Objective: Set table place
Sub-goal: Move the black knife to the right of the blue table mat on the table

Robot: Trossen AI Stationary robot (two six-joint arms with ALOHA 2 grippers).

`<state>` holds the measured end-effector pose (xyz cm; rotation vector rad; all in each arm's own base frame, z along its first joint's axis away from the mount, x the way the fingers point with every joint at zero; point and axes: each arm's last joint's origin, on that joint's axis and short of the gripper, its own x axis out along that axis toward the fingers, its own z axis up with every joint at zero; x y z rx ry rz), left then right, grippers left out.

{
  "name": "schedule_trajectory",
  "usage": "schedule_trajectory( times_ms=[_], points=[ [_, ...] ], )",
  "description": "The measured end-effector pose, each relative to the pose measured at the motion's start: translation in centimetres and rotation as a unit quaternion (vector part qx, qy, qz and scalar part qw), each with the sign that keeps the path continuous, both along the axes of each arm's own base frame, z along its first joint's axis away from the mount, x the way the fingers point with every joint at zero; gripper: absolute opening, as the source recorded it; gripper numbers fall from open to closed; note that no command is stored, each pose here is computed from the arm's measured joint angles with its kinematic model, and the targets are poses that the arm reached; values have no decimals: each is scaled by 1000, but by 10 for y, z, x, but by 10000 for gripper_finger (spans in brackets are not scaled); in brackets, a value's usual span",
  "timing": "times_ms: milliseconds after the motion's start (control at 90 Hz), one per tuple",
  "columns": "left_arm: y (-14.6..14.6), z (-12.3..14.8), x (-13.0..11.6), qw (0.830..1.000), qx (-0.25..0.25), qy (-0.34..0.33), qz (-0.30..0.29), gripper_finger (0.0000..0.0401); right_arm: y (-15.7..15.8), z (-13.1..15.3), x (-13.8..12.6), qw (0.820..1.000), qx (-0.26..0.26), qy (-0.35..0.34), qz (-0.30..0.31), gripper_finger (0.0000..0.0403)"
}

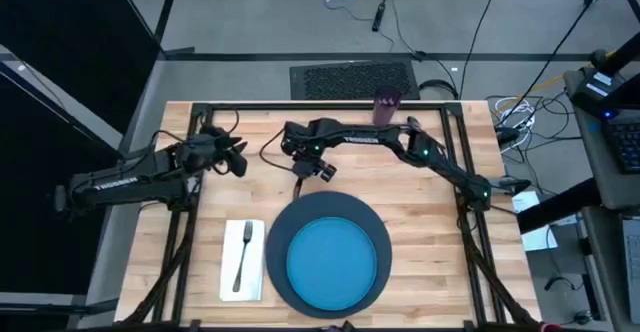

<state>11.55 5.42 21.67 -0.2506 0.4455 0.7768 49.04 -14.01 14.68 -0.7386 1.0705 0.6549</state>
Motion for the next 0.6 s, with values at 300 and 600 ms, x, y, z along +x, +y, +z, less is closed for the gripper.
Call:
schedule_trajectory(
  times_ms=[300, 600],
  points=[
    [0, 0, 0, 1000, 4, 4, -3, 97, -6, 3, 0, 999, 7, -7, -46, 112],
    [0, 1, 1, 1000, 9, 0, -5, 97, -4, 21, -1, 998, 13, -25, -63, 112]
  ],
)
